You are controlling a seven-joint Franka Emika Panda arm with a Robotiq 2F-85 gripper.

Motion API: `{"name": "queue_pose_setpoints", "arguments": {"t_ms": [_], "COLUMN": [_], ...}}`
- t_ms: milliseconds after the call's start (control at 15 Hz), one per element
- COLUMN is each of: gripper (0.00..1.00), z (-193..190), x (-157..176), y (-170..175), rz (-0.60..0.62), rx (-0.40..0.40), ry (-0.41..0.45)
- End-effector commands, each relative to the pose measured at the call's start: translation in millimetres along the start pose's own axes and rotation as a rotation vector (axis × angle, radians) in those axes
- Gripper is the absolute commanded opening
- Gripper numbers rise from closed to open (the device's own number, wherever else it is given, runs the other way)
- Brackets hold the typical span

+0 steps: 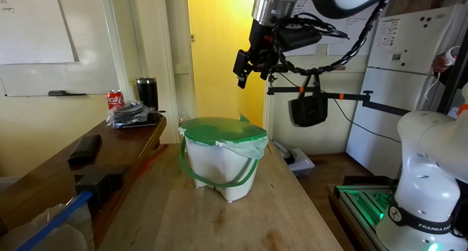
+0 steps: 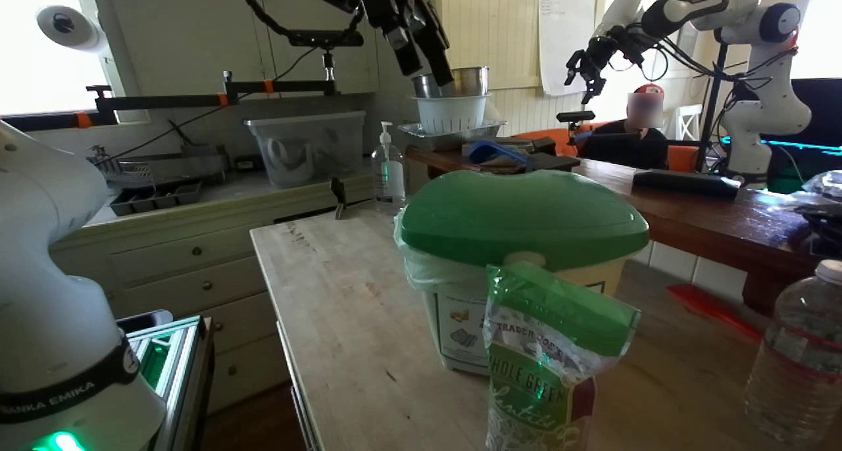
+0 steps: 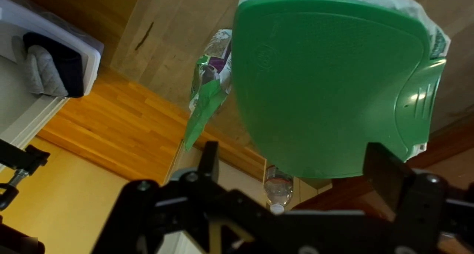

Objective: Put the plastic wrapper in the bin, then close the lid of the bin

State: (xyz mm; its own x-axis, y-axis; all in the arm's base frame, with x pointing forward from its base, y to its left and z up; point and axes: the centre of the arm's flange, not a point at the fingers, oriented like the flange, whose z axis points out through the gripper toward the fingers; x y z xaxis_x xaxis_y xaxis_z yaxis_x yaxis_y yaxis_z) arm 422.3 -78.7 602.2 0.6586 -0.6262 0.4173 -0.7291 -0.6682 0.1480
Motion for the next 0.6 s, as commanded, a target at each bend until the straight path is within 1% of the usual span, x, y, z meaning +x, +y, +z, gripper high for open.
{"name": "queue_pose_setpoints", "arguments": {"t_ms": [0, 67, 400, 533], "gripper": [1.0, 1.0, 1.0, 1.0], "z": [3, 2, 2, 4], "x": [-12, -16, -39, -45], "y": [8, 9, 16, 24], "rz": [-0.024, -0.042, -0.181, -0.23], "rx": [0.053, 0.074, 0.206, 0.229], "ry": [-0.006, -0.005, -0.068, -0.083]}}
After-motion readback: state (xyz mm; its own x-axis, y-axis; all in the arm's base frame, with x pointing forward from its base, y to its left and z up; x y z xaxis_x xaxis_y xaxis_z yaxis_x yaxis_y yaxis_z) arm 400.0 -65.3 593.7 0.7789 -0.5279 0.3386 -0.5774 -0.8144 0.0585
